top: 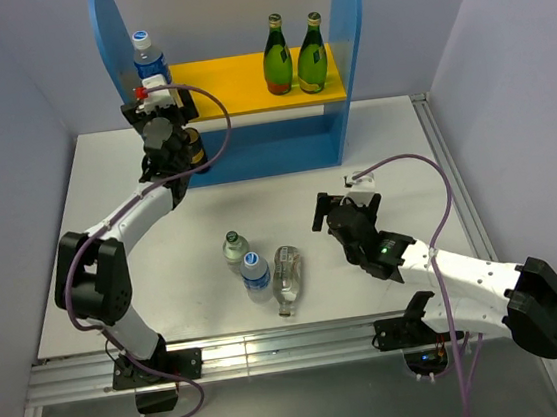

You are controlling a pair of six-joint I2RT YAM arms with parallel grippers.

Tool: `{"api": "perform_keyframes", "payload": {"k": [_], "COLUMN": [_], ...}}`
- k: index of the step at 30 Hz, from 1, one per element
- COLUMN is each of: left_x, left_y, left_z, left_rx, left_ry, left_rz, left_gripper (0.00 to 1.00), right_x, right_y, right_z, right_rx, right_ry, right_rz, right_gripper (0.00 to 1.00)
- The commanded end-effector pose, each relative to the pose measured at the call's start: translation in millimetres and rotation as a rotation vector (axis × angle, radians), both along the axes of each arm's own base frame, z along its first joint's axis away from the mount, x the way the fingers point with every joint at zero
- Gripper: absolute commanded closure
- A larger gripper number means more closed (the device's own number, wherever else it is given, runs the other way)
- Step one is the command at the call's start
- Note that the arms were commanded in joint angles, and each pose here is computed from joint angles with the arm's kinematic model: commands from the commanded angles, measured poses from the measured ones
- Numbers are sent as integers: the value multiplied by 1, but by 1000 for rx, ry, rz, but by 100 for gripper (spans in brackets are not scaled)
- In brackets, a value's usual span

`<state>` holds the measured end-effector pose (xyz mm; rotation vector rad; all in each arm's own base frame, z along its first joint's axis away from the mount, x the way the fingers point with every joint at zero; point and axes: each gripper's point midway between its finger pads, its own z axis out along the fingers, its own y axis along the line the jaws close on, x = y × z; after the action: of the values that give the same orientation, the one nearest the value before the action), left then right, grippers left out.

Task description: Place and organize the beverage onto the shelf

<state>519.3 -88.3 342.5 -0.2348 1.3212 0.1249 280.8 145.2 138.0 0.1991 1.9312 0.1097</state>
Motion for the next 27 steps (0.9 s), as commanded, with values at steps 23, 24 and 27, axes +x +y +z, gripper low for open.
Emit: {"api": "perform_keyframes", "payload": {"k": [23, 24, 27], "left_x": [-160, -174, -220], "left_y": [-17, -36, -73], "left_z": [5, -7, -29], "left_rx": [-195, -229, -314], "left_ry": [96, 120, 189], "left_rz": [-134, -194, -388], "left_gripper": [8, 9, 22], "right_x": [9, 9, 11], "right_y": [2, 1, 0], "right_z": [22, 20, 23], "right_rx": [50, 43, 46], "right_ry": [-49, -46, -54], "right_rz": [-33, -37, -50], "right_gripper": [0, 0, 0]}}
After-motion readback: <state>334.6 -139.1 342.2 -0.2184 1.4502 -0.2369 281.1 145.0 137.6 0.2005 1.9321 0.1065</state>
